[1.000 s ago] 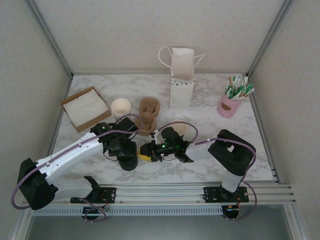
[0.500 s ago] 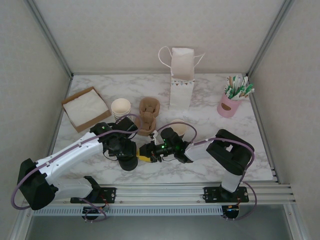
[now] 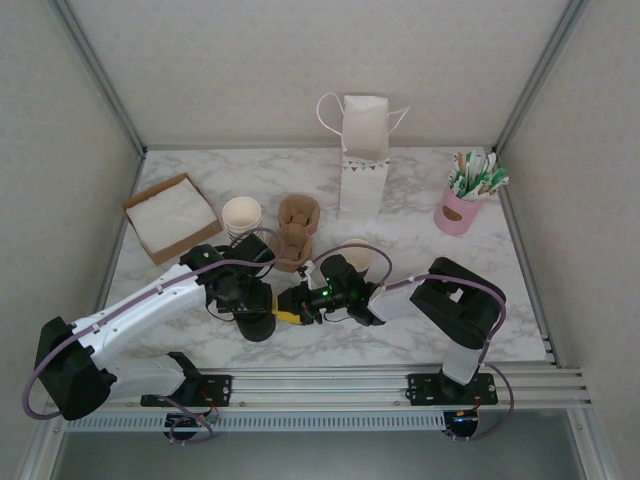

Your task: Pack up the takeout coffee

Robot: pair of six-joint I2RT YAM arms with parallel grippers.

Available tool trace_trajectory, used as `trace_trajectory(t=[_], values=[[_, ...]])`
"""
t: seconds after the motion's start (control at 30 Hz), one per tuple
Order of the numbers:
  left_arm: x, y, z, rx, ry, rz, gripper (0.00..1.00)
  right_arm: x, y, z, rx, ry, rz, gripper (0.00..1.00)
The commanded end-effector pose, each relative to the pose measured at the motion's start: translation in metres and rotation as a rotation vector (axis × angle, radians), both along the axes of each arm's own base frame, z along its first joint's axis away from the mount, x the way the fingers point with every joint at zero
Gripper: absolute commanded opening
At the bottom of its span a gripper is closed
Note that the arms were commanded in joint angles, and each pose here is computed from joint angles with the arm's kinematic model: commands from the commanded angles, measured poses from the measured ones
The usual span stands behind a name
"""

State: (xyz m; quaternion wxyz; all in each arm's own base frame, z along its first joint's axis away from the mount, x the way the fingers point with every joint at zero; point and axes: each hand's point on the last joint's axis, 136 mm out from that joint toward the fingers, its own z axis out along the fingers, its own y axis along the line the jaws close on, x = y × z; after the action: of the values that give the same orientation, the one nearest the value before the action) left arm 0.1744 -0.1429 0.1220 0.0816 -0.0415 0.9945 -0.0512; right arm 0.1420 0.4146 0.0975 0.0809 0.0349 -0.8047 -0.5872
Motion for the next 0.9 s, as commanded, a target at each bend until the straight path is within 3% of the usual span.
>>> trace_trajectory(t=[0.0, 0.87], values=[[0.000, -0.004, -0.003, -0.033, 0.016, 0.025, 0.60, -0.004, 0.008, 0.002, 0.019, 0.005, 0.024, 0.35], [0.002, -0.007, 0.008, -0.072, 0.004, 0.040, 0.58, -0.005, 0.005, -0.007, -0.004, 0.018, 0.019, 0.35]])
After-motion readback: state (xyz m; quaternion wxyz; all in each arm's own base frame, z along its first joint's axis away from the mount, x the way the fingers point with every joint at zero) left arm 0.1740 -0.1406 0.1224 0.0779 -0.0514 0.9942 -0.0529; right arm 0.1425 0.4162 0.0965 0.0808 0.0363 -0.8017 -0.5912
